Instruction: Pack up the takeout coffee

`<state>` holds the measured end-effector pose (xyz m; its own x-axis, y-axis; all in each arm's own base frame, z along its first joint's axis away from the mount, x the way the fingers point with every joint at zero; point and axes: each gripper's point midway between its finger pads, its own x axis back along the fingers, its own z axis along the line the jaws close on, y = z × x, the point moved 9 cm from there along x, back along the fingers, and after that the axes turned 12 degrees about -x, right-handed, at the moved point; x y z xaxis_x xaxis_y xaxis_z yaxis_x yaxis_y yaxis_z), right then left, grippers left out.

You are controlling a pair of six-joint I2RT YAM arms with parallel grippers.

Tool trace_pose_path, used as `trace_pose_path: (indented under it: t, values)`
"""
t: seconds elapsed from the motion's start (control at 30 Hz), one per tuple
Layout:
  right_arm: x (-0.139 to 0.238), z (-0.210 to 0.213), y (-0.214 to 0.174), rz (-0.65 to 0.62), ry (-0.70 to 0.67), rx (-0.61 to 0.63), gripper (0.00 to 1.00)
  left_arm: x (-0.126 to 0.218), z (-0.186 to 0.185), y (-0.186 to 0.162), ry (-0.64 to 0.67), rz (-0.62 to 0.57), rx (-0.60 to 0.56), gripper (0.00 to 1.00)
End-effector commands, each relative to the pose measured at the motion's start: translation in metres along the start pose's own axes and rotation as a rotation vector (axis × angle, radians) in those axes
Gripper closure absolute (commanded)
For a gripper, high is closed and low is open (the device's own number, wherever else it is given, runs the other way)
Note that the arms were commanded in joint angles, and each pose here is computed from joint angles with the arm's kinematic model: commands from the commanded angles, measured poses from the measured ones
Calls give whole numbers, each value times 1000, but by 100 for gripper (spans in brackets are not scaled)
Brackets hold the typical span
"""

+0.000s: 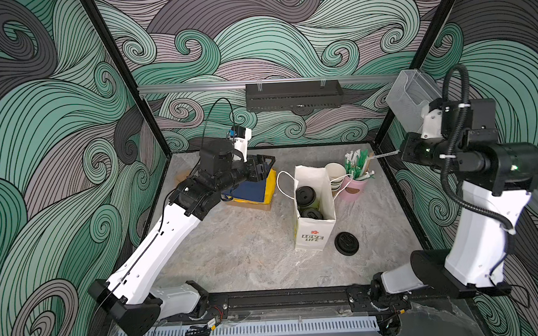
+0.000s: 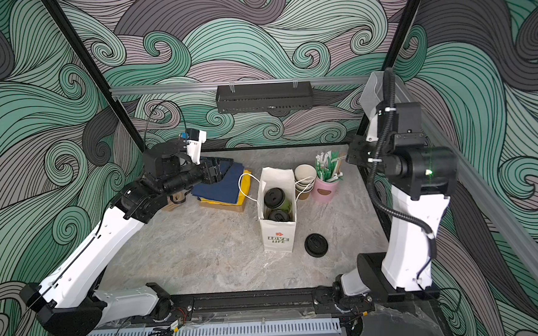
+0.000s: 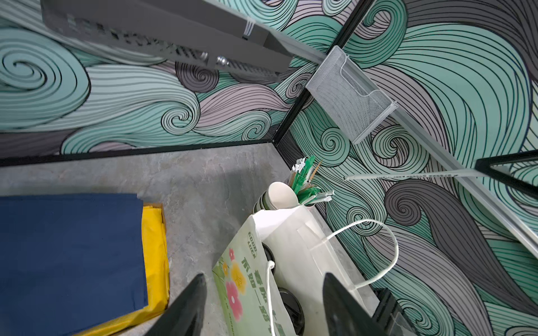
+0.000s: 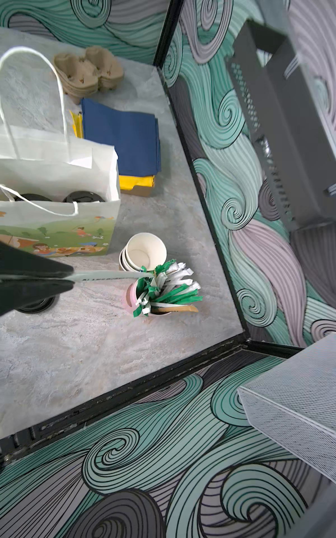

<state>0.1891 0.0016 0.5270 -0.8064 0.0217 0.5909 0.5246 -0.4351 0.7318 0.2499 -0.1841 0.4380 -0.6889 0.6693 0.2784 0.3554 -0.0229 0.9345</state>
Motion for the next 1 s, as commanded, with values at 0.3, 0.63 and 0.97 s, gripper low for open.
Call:
trace_pose_path:
  t: [0.3,0.63,0.97]
  values:
    - [62,17,-23,-6,393,-21,97,20,-52,55,-203,-183,-542,34]
    - [51,46,-23,134,658,-34,99,24,-105,59,-288,-269,-887,29]
    - [33,67,-35,258,791,-14,99,-9,-133,28,-415,-69,-1113,29]
